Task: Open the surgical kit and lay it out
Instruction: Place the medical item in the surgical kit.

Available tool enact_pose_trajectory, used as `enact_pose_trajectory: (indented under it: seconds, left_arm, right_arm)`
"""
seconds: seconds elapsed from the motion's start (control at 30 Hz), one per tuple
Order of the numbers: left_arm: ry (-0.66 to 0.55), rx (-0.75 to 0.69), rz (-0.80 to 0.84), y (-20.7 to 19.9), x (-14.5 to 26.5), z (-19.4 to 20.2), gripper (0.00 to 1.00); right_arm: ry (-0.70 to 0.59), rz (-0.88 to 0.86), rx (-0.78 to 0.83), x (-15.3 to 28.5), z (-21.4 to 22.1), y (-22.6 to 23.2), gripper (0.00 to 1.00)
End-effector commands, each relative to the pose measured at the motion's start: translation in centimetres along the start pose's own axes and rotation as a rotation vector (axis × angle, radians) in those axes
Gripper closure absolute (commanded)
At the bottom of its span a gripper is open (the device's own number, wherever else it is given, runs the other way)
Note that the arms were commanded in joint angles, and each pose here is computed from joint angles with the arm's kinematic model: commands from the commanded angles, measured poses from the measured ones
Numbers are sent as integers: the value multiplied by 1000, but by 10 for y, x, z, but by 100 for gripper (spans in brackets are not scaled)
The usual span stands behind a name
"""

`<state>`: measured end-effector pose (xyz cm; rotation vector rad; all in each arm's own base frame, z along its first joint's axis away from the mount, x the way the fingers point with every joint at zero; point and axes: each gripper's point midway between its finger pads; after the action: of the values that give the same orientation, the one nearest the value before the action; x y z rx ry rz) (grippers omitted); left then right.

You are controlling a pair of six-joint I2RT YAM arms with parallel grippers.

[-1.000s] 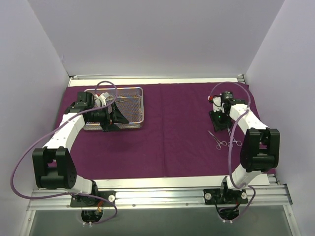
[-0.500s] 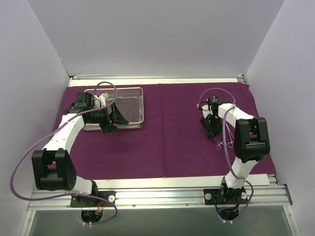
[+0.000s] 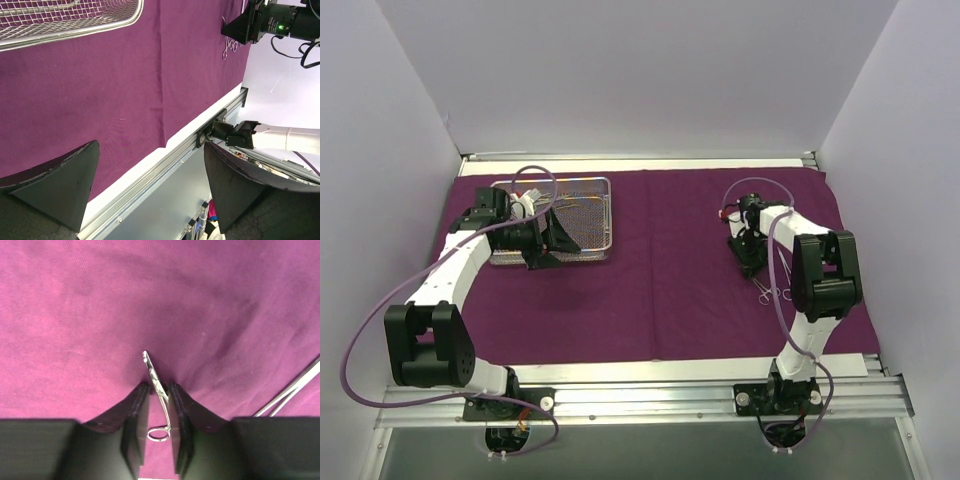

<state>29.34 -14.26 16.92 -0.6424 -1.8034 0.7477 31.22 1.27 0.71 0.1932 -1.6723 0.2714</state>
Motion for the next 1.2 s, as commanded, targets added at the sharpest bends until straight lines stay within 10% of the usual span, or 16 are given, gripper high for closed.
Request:
enact_pose_trajectory:
  seconds: [0.0,0.43,1.17]
  left_arm:
    - [-44,-67,21,-13,11,-11,6]
    - [-39,-64,29,-13,10,-12,6]
    - [-241,-93,-444,40,42,-87,4]
  right_arm:
    - [57,-16,11,-5,8,3,80]
    - [70,-52,-108,-3,8,-3,91]
    - [-418,-24,-140,138,-115,52,52]
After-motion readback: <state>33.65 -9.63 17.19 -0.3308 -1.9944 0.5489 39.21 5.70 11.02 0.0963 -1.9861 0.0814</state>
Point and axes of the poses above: each gripper's point midway between its finger pads, its own x axis back along the fingers, its own y axis along the line the jaws close on, z = x × y, and after that the axes turned 4 degrees about -x, right-handed
